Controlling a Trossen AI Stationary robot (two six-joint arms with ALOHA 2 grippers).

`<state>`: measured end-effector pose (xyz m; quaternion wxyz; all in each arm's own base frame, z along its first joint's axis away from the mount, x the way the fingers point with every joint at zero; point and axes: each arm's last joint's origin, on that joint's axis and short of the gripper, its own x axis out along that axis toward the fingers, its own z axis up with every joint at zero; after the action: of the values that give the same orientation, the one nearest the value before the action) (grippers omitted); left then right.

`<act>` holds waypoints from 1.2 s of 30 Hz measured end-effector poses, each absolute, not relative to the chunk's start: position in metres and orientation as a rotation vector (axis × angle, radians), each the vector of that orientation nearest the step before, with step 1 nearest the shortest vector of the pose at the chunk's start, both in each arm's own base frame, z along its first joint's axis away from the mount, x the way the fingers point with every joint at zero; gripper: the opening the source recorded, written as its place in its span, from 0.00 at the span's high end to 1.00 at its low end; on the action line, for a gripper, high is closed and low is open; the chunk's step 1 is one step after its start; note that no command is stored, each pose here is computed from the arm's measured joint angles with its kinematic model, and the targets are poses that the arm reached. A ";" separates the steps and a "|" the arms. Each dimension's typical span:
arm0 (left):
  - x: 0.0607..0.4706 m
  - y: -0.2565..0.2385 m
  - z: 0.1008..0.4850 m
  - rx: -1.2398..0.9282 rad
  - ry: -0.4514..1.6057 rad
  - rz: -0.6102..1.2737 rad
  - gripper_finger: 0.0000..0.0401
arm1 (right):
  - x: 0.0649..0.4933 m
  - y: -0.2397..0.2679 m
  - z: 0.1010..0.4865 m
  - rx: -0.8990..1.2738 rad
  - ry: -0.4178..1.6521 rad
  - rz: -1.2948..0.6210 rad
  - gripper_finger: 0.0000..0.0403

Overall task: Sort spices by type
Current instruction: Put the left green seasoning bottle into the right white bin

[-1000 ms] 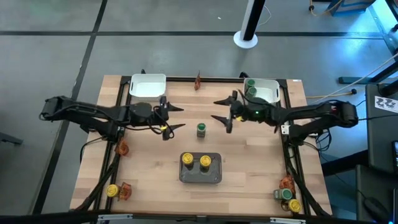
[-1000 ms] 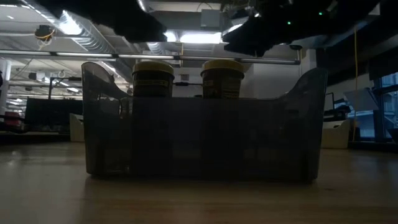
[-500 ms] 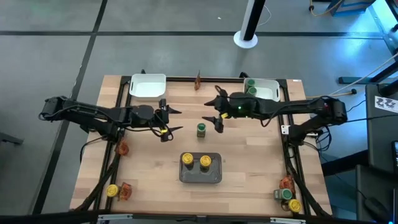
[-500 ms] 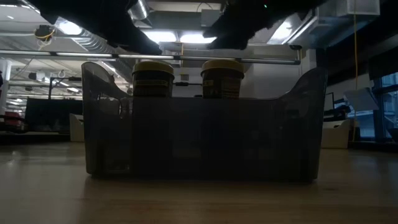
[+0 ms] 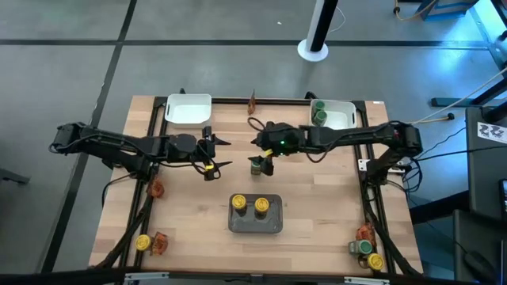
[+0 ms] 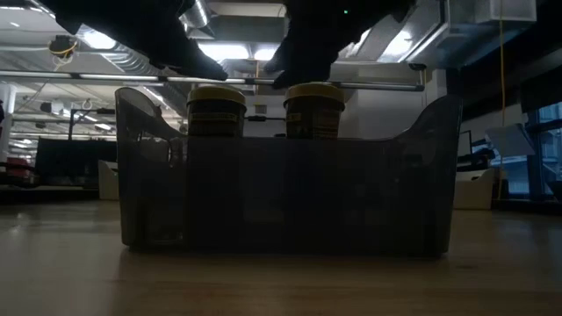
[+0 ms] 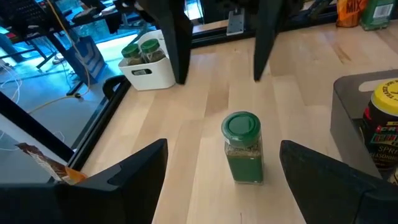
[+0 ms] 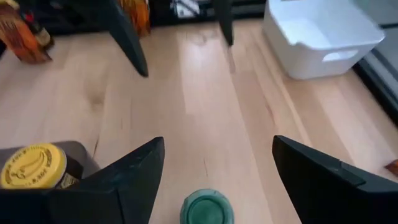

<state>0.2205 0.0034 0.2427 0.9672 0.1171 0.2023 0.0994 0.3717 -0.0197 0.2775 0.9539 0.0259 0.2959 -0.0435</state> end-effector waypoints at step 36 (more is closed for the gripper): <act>0.220 0.003 0.242 0.235 0.420 0.200 0.27 | 0.397 -0.021 0.196 0.139 0.941 -0.115 0.27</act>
<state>0.2201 0.0034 0.2419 0.9662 0.1163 0.2078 0.0991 0.3969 -0.0207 0.1963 0.8875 0.0668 0.4526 -0.0552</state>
